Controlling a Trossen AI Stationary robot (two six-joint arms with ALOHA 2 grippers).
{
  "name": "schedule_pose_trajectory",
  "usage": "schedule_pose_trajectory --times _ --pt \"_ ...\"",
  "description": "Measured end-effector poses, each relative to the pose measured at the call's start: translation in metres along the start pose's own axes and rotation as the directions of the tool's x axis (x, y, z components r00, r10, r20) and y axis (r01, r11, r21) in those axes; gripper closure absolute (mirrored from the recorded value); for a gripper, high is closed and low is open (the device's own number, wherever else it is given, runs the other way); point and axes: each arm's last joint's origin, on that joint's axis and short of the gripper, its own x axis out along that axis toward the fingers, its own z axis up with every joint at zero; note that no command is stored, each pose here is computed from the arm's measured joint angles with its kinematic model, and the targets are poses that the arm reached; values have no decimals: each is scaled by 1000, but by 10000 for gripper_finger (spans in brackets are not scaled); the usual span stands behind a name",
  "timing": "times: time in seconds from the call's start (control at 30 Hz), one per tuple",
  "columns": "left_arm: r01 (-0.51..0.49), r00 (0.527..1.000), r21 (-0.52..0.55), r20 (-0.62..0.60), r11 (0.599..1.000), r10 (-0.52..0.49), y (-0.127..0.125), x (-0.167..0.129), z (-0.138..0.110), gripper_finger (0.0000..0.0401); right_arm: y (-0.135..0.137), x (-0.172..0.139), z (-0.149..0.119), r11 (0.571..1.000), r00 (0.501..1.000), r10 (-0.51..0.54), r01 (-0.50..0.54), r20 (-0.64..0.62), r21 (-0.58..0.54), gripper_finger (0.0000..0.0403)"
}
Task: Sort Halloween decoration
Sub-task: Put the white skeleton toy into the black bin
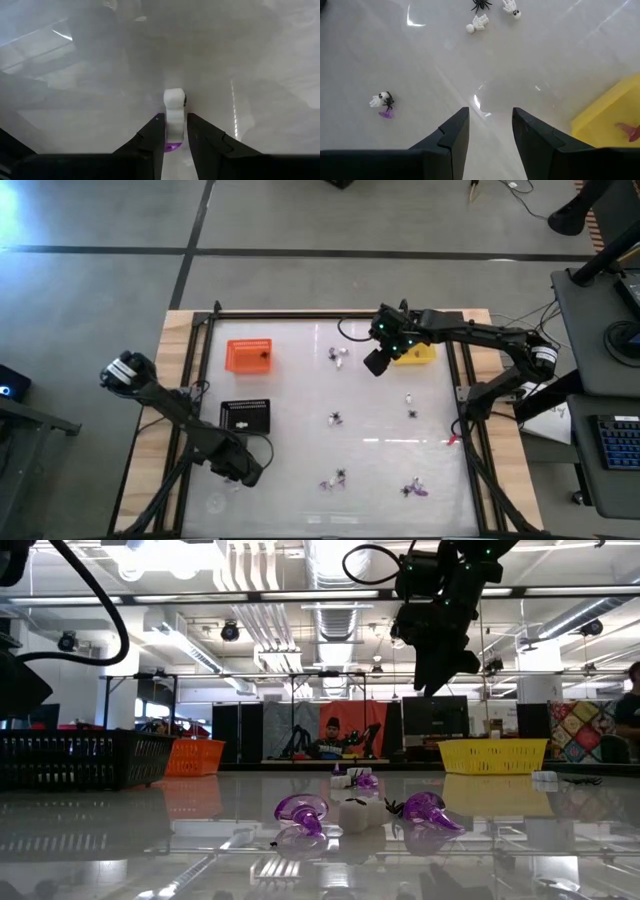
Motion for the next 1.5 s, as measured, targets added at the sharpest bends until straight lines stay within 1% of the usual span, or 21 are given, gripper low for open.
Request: schedule_pose_trajectory --times 0.13,0.37,0.47,0.57,0.67,0.73,0.8,0.9,0.97,1.17,1.27,1.4,1.5 --pt "-15 1000 12 0 1000 15 -1 3 1 338 2 0 -1 1000 1000 4 -4 1 -8 259" --pt "-2 1000 65 6 998 2 0 -1 -1 389 4 -1 -2 999 1000 7 -7 2 -36 266" --pt "-1 999 104 44 995 -3 0 -6 -1 394 4 -1 -2 999 1000 7 -7 2 -37 266" --pt "48 997 158 55 986 -57 -2 -18 -4 395 4 -1 -2 999 1000 7 -7 2 -41 263" --pt "80 992 173 78 982 -95 0 -32 -7 396 4 -1 -2 999 1000 7 -7 2 -41 261" --pt "120 984 180 112 976 -142 3 -45 -9 396 4 -1 -2 999 1000 7 -7 2 -42 263" --pt "145 972 177 158 974 -173 8 -56 -8 396 4 -1 -2 999 1000 7 -7 2 -42 265" --pt "158 949 136 252 978 -189 19 -72 -4 397 4 -1 -2 999 1000 7 -7 2 -39 269" --pt "154 938 100 299 983 -177 28 -81 1 397 5 -1 -2 999 1000 8 -8 2 -40 270" --pt "67 918 30 390 997 -74 53 -96 12 395 5 -1 -2 1000 1000 8 -8 2 -21 271" --pt "54 900 31 431 998 -62 59 -102 17 394 5 -1 -2 1000 1000 8 -8 2 -6 271" --pt "39 897 50 439 998 -57 62 -104 26 394 5 -1 -2 1000 1000 8 -8 2 18 271" --pt "16 890 44 454 999 -34 64 -100 35 394 5 -1 -2 999 1000 9 -9 4 38 271"
